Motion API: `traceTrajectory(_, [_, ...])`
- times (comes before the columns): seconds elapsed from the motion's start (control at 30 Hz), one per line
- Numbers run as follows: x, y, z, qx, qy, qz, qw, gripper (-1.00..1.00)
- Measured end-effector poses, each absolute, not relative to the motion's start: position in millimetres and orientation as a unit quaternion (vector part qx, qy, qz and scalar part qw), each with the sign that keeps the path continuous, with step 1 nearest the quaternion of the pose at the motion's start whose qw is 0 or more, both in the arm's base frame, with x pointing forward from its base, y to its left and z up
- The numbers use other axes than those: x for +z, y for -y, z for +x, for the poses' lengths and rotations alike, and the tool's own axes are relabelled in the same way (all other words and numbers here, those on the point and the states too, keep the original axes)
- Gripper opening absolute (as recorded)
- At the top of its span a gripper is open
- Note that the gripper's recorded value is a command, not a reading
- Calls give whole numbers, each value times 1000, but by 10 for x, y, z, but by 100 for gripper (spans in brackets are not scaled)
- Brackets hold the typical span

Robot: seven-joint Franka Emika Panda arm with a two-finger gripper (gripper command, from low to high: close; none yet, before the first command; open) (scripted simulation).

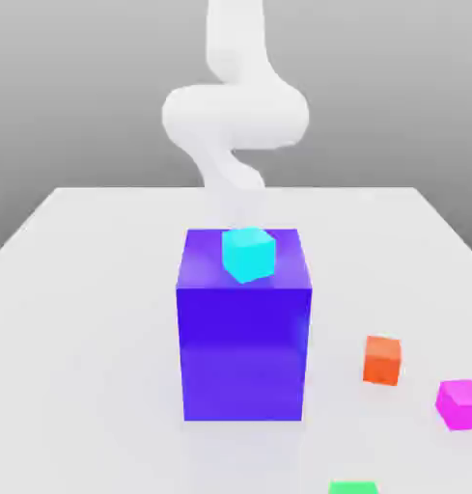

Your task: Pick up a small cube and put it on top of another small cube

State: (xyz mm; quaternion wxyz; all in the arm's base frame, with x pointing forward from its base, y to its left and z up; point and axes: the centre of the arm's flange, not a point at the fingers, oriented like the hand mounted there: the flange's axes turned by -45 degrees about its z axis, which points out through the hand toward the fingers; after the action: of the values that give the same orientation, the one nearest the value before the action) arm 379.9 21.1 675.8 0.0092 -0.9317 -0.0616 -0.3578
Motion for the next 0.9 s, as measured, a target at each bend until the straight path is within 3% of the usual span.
traceTrajectory(0.2, [5785, -905, 4400, -279, 230, -932, 21, 0])
traceTrajectory(0.43, [4531, -1826, 4620, -187, 417, -889, 24, 0])
traceTrajectory(0.67, [3217, -2762, 4279, -95, 599, -795, 19, 0])
traceTrajectory(0.9, [1970, -3133, 3775, -8, 728, -686, 1, 0])
